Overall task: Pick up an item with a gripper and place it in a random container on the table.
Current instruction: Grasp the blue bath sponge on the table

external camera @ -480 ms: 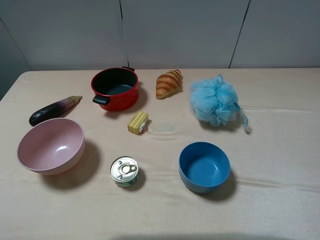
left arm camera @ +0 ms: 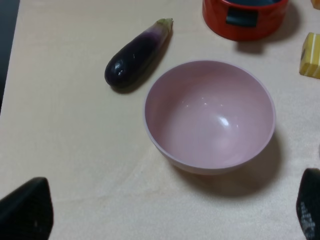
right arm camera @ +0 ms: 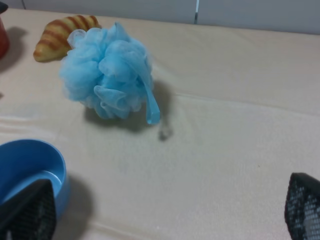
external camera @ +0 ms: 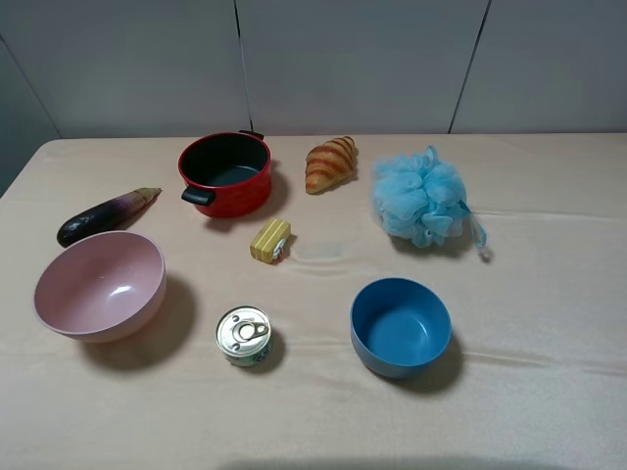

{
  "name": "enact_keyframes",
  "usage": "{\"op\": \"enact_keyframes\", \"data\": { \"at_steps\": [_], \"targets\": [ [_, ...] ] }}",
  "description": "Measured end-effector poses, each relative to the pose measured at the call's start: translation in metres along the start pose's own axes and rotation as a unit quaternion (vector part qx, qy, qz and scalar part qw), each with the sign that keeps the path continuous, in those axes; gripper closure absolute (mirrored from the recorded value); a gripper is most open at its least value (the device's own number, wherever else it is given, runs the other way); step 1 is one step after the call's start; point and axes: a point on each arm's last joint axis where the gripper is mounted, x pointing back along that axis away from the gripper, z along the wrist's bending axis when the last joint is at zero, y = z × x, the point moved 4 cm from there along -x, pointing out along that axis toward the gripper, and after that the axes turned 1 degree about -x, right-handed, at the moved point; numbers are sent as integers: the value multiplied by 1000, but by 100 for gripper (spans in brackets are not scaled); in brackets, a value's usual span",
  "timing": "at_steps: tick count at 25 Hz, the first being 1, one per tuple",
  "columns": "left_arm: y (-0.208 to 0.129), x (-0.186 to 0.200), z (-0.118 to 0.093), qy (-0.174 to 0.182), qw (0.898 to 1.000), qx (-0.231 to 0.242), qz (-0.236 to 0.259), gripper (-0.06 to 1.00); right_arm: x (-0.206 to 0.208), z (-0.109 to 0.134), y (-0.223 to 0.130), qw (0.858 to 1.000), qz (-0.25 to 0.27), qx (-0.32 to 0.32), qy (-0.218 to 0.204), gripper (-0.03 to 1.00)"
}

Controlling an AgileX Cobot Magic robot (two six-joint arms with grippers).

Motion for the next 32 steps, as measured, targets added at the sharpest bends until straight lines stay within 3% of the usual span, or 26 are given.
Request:
{"op": "enact_keyframes", "data": {
  "at_steps": [32],
  "targets": [
    [0,0,0,0,1000,-2,0,-4,0,0,0,1000,0,0,0,27]
  ]
}}
